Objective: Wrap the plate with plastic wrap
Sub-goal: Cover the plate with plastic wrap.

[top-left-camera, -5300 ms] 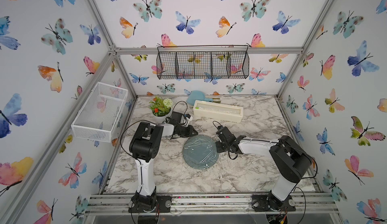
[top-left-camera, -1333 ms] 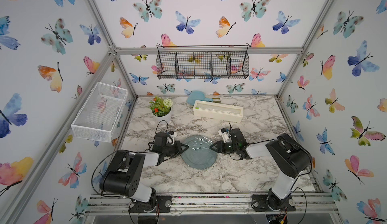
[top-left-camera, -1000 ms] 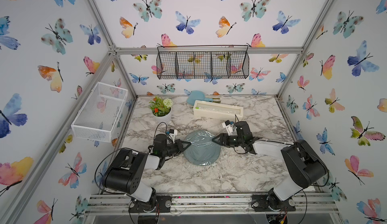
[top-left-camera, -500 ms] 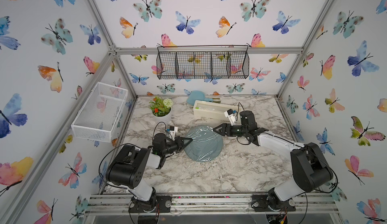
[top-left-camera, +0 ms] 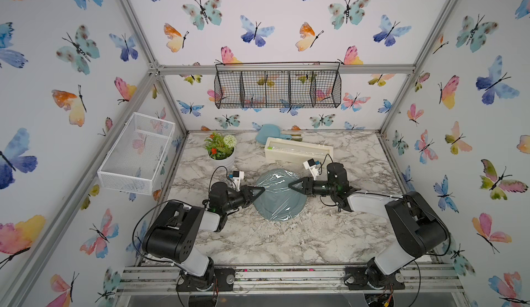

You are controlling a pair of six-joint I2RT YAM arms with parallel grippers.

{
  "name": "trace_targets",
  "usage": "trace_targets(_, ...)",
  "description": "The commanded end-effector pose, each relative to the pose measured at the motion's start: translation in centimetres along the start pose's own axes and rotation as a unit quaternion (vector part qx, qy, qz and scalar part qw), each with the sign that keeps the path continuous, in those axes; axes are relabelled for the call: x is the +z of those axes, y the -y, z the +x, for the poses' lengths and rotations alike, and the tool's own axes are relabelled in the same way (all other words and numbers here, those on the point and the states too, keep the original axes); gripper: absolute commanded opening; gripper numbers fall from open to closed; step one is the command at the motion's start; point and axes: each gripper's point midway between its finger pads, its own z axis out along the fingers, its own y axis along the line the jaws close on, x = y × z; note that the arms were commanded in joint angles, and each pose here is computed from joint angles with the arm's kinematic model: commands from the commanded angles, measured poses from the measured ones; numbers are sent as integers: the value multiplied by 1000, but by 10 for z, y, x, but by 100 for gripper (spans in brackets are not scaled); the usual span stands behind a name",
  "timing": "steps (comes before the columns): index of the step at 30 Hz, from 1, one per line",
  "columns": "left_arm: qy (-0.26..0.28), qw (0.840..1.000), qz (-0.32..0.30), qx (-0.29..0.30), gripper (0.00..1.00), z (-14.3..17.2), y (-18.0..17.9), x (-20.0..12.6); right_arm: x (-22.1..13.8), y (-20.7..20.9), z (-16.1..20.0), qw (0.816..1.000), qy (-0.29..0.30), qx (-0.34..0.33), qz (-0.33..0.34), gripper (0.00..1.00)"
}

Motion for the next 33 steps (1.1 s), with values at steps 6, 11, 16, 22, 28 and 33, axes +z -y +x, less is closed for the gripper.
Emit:
trace_targets(6,33,996,44,68,0,-17,42,-3,2,-30,-5,997,3,-11,-76,2)
trace_targets(11,23,996,19,84,57,-16,36,-3,2,-35,-6,995,2,-6,-96,2)
trace_targets(16,36,984,-114,131,82,-35,7,-18,-14,-14,-15,999,16,8,-48,2)
trace_targets(22,25,960,-154,231,77,-61,42,-12,-24,17,-4,999,-30,-11,32,2)
trace_targets(28,-69,965,-59,247,77,-50,77,34,-26,4,2,999,-36,-19,-6,2)
trace_targets(33,-97,968,-49,228,78,-51,66,50,-29,-9,1,999,-34,-29,-25,2)
